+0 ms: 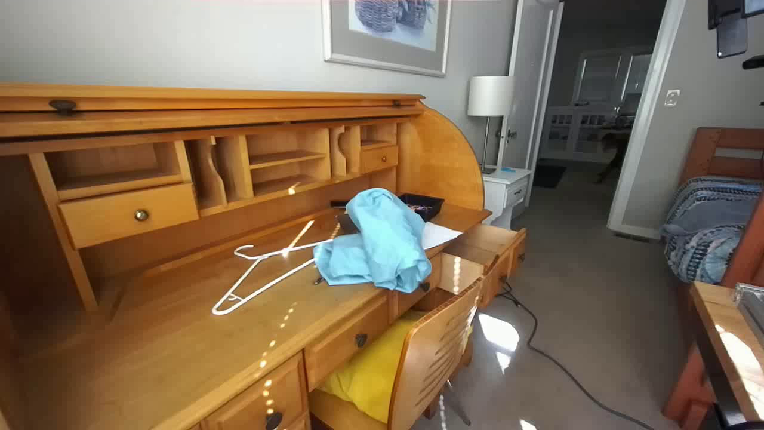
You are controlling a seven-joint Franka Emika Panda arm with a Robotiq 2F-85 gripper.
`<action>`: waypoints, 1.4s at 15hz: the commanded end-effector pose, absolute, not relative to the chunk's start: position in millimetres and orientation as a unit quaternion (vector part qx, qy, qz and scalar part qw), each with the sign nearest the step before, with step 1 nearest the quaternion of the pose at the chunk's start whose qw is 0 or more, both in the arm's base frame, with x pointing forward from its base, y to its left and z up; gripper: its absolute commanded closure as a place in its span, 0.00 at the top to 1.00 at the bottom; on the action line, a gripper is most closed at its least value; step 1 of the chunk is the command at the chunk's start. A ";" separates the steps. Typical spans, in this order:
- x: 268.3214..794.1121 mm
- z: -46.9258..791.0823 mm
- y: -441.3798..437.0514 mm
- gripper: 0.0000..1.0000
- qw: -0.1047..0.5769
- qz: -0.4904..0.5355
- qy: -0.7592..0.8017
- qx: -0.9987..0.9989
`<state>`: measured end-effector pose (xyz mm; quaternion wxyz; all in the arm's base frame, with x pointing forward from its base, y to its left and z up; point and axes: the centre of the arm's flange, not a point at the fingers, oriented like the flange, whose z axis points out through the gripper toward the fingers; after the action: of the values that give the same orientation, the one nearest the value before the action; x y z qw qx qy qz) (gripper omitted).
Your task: Use the towel to wipe the drawer
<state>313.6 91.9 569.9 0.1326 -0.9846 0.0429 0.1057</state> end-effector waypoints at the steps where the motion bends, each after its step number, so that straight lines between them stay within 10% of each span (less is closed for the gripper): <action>1: 313.6 569.9 91.9 1.00 0.133 0.106 0.043 -0.985; 13: 313.6 569.9 91.9 1.00 0.133 0.106 0.043 -0.985; 21: 401.7 552.4 102.3 1.00 0.129 -0.019 0.072 -0.989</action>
<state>365.0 95.7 563.6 0.1354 -0.9881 0.0728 -0.0006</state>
